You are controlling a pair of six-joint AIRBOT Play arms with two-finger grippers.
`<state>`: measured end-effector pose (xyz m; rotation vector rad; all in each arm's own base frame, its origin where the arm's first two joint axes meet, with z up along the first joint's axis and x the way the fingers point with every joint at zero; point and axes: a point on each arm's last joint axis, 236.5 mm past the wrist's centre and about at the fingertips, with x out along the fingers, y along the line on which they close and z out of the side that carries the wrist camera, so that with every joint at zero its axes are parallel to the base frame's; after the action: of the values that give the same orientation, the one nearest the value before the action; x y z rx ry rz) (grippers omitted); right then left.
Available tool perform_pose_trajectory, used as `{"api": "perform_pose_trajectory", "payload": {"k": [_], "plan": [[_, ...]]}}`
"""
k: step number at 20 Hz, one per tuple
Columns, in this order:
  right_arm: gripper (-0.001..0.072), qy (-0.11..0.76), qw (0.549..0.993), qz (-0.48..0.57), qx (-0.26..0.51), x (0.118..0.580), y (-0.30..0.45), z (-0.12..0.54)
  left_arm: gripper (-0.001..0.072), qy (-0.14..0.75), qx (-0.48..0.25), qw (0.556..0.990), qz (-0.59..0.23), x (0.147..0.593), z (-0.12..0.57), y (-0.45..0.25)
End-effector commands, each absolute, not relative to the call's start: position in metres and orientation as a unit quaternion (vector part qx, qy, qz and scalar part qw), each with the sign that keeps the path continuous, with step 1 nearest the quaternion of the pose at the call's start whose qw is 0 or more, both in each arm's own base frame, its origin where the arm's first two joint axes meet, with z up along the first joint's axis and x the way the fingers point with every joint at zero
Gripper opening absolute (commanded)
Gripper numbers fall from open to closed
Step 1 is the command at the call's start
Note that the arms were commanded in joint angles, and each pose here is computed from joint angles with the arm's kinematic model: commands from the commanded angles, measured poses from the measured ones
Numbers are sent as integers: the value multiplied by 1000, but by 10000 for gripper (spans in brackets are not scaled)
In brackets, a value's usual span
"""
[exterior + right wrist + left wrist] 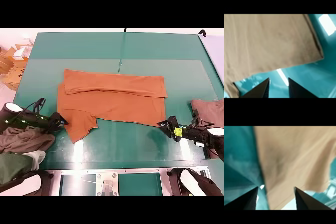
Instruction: Fold the shirts.
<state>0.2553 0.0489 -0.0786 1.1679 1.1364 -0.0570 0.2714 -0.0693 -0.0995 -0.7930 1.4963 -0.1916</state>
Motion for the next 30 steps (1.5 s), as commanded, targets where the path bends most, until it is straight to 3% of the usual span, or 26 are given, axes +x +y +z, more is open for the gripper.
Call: {"api": "perform_pose_trajectory", "payload": {"k": [1,2,3,4,5,10,15,19,20,21,22,23,27,30], "plan": [[382,479,697,-50,532,263,38,-82,456,618,-365,693,-67,295,-113,-70],[381,477,699,-53,531,264,36,-83,382,615,-365,694,-85,300,-116,-85],[381,476,699,-54,531,264,36,-83,242,618,-362,689,-109,300,-118,-104],[398,476,699,-54,531,264,36,-83,45,622,-354,686,-132,297,-119,-119],[432,475,698,-57,533,264,35,-84,27,626,-344,684,-147,296,-116,-126],[431,464,697,-84,540,270,31,-92,26,654,-310,665,-183,294,-83,-123],[430,520,650,-93,546,257,58,-119,26,654,-275,680,-186,293,-58,-114],[427,470,681,-131,546,279,38,-122,27,658,-274,674,-193,288,-54,-117],[397,453,687,-143,550,285,30,-121,27,659,-275,673,-195,287,-54,-117],[318,439,693,-154,551,290,23,-121,27,660,-275,671,-196,286,-53,-118],[193,430,696,-160,551,292,18,-120,26,661,-277,669,-197,285,-52,-119],[21,426,696,-163,554,294,17,-120,26,662,-278,667,-200,284,-51,-120],[17,439,729,-123,510,297,14,-110,26,673,-271,653,-220,268,-38,-125],[17,470,739,-95,473,288,2,-95,26,672,-243,671,-196,256,-21,-112]]}}
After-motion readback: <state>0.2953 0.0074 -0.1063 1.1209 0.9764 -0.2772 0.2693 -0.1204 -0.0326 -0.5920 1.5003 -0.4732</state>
